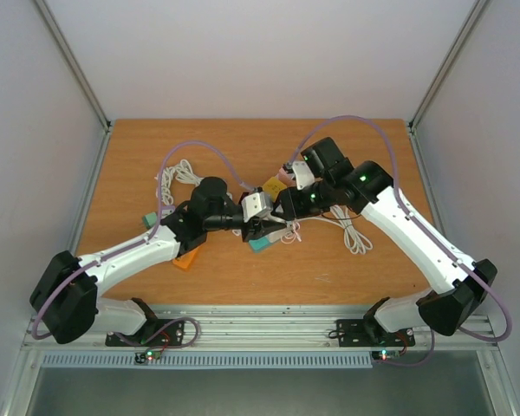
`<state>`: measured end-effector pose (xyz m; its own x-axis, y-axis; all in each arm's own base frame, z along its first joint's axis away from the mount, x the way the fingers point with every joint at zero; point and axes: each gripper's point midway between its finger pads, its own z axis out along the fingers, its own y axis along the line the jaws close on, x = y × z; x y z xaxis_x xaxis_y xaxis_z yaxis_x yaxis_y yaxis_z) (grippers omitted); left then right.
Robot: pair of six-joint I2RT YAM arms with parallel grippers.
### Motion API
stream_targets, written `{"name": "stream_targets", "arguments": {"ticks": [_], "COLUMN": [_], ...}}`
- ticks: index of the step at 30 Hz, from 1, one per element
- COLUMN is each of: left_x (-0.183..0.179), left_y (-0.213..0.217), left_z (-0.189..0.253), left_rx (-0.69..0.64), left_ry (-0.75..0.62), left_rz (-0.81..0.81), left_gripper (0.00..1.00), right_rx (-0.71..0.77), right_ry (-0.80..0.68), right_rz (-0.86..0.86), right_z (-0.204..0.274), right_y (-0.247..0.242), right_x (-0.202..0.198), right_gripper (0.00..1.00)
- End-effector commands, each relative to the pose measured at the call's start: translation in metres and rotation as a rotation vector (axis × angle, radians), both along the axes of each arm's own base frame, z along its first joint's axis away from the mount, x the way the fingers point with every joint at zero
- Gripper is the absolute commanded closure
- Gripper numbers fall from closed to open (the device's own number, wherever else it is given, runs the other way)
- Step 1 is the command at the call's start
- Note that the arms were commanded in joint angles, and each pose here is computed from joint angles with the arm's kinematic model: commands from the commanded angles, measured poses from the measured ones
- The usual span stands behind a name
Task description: Insert the plug
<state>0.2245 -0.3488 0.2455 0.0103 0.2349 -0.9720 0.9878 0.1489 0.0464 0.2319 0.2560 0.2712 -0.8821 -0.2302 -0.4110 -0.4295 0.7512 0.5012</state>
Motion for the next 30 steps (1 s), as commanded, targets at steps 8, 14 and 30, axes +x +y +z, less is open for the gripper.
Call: {"name": "stream_targets", "arguments": {"ticks": [8, 14, 30], "left_x": [0.005, 0.045, 0.091], "left_y": [-0.004, 0.014, 0.166], "left_z": [0.028, 0.04, 0.087], "left_rx": [-0.047, -0.083, -0.177], "left_ry": [-0.077, -0.063, 0.112], "left_rz": [0.009, 0.291, 1.175], "left_gripper": [0.59, 0.09, 0.01], "right_rx": [-0.013, -0.056, -0.208], "right_ry": [0.047, -0.018, 0.088], "right_rz": [-0.055, -0.284, -0.932], "right_z": [-0.004, 0.004, -0.026], "right_y": [0.007, -0.014, -0.058], "right_x": [0.002, 0.033, 0.158], "right_gripper": [0.81, 0.99, 0.99]}}
